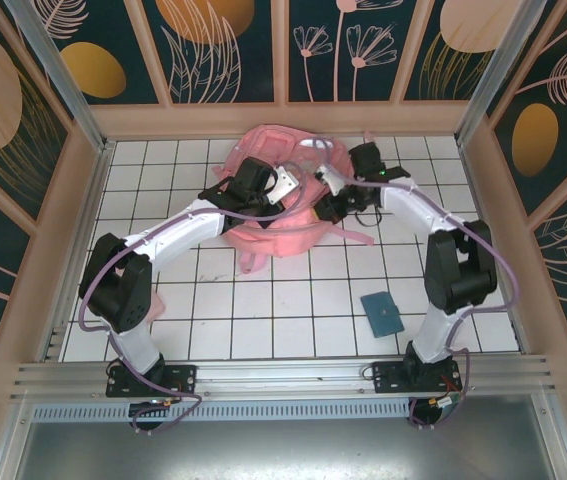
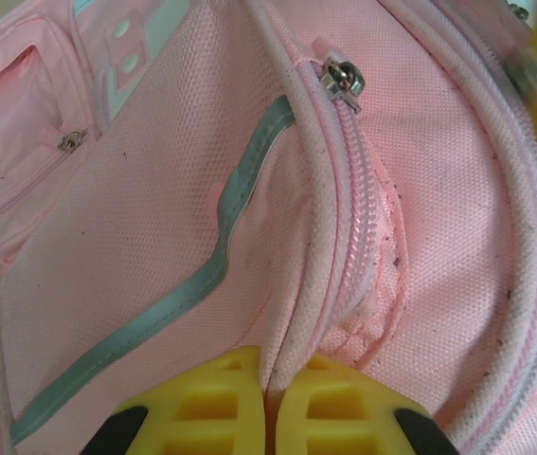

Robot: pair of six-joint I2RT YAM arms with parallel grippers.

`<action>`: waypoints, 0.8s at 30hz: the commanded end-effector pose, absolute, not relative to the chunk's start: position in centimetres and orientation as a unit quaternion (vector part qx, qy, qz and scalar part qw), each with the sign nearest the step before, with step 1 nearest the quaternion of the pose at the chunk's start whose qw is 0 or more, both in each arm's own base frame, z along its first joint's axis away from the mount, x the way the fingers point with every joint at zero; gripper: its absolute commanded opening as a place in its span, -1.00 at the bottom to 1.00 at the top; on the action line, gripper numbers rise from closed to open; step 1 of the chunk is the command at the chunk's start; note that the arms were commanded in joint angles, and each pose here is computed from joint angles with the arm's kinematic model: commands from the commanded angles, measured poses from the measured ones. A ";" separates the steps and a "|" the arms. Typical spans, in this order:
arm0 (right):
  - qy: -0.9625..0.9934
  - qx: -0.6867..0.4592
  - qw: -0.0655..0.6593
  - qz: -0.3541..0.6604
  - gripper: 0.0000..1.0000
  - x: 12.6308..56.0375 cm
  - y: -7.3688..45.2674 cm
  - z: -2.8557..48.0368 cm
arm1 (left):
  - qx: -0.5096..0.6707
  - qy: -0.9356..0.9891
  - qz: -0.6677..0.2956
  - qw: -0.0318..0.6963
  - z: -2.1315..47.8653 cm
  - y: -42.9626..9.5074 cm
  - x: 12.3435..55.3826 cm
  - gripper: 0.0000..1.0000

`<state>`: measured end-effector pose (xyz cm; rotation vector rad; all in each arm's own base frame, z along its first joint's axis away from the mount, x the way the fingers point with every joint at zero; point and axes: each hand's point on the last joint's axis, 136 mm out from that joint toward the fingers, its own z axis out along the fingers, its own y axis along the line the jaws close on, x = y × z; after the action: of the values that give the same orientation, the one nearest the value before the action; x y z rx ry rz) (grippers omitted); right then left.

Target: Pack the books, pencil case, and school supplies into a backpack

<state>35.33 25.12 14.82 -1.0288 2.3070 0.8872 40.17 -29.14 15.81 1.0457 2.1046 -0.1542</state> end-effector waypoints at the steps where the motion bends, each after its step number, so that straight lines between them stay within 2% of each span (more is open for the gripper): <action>1: 0.808 -0.385 0.234 0.379 -1.00 30.4 29.1 17.7 | 0.347 0.821 -0.078 0.448 18.3 -30.0 42.9 -1.00; 3: 0.812 -0.369 0.235 0.386 -0.88 29.0 29.5 17.7 | 0.344 0.821 -0.082 0.449 18.2 -30.0 43.0 -1.00; 4: 0.825 -0.343 0.245 0.377 -0.66 29.1 29.2 17.7 | 0.343 0.821 -0.083 0.450 18.2 -30.0 42.9 -1.00; 6: 0.851 -0.277 0.273 0.353 -0.44 30.5 27.5 17.6 | 0.345 0.819 -0.087 0.451 18.2 -30.0 42.6 -1.00; 7: 0.861 -0.243 0.284 0.346 -0.26 31.2 26.5 17.7 | 0.347 0.817 -0.089 0.452 18.2 -29.9 42.4 -1.00; 8: 0.869 -0.213 0.295 0.336 -0.20 32.0 25.4 17.9 | 0.351 0.815 -0.093 0.452 18.2 -30.0 42.2 -1.00; 14: 0.870 -0.156 0.318 0.342 -0.07 33.3 24.0 19.3 | 0.362 0.809 -0.104 0.451 18.5 -30.2 41.5 -1.00; 22: 0.879 -0.127 0.283 0.362 -0.12 34.0 25.3 17.6 | 0.364 0.803 -0.134 0.452 19.0 -31.0 40.9 -1.00; 24: 0.886 -0.092 0.280 0.359 -0.10 34.8 25.0 17.1 | 0.362 0.802 -0.144 0.453 19.1 -31.1 40.8 -0.92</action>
<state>33.60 24.55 16.35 -0.3448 2.3957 0.9356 39.75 -30.25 14.84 0.9982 2.0948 -0.2637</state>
